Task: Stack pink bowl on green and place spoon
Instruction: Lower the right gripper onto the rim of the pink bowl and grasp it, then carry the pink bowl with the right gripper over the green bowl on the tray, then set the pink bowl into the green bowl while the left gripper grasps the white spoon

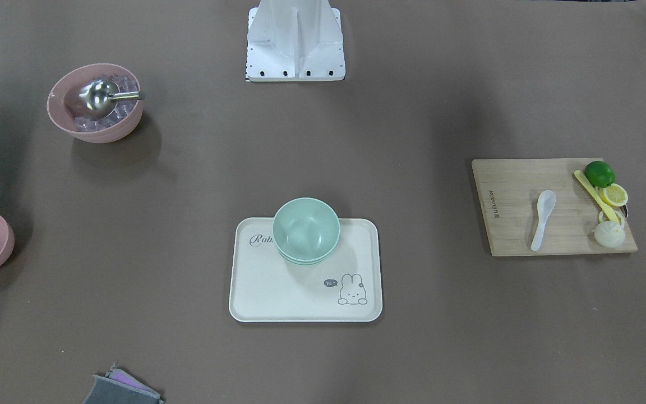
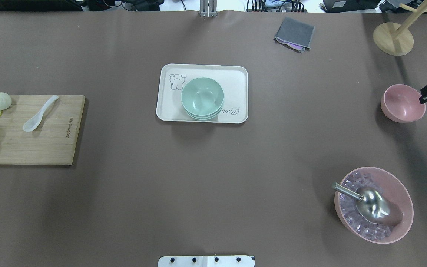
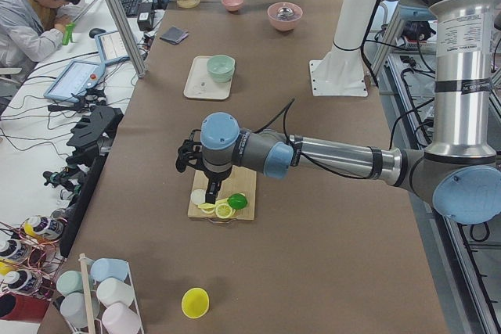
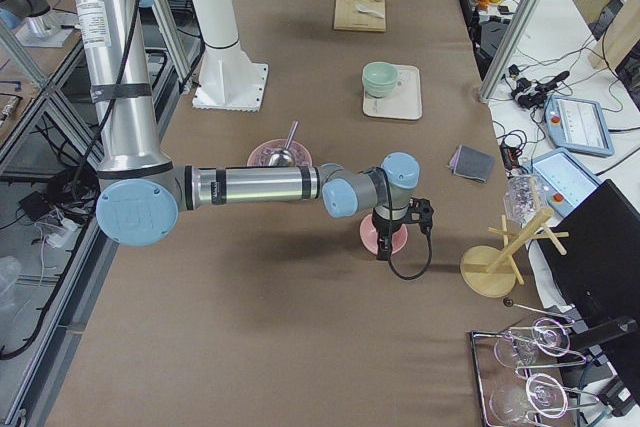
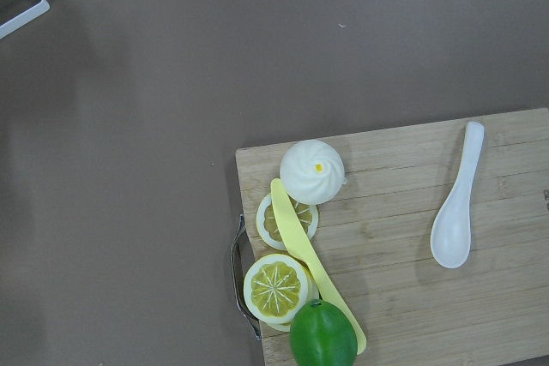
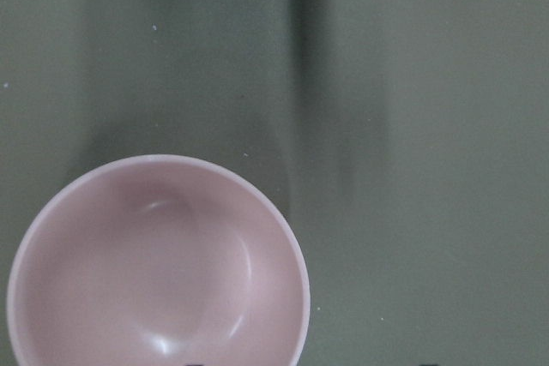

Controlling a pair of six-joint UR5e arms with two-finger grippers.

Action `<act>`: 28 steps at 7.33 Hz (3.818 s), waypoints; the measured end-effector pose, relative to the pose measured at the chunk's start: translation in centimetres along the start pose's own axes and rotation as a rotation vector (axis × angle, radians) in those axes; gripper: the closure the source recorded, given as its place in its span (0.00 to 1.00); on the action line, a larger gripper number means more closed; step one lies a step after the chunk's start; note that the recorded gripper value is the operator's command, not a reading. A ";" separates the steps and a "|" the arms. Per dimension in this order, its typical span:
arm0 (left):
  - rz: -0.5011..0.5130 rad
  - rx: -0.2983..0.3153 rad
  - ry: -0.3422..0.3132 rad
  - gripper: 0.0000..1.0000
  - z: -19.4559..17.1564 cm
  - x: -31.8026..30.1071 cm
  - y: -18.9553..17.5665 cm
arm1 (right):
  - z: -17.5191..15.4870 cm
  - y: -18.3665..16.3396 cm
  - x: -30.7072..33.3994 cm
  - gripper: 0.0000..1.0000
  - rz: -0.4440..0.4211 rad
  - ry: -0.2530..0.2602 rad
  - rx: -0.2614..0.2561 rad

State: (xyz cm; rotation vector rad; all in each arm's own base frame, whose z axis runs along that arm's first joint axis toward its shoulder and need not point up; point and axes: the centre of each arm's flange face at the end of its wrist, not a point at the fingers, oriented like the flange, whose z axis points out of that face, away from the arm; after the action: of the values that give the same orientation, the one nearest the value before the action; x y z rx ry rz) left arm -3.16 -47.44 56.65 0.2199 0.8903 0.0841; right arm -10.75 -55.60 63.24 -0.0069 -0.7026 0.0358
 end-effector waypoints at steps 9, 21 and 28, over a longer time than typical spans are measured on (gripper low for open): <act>0.096 -0.022 0.017 0.18 2.0 4.1 -3.1 | -1.0 -2.4 -6.9 1.00 0.076 -0.040 0.010; 0.445 -0.091 -0.052 0.24 18.1 17.0 -9.8 | -12.4 6.7 -56.4 1.00 0.348 -0.282 -0.024; 0.440 -0.084 -0.048 0.24 17.9 17.5 -10.0 | -8.4 3.9 -59.4 1.00 0.385 -0.317 0.000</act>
State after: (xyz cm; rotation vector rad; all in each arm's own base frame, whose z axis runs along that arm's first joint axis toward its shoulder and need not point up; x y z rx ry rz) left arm 21.57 -57.15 51.98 0.3353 0.7766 0.5224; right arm -50.75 -53.79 18.43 -0.1389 -1.0102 0.4135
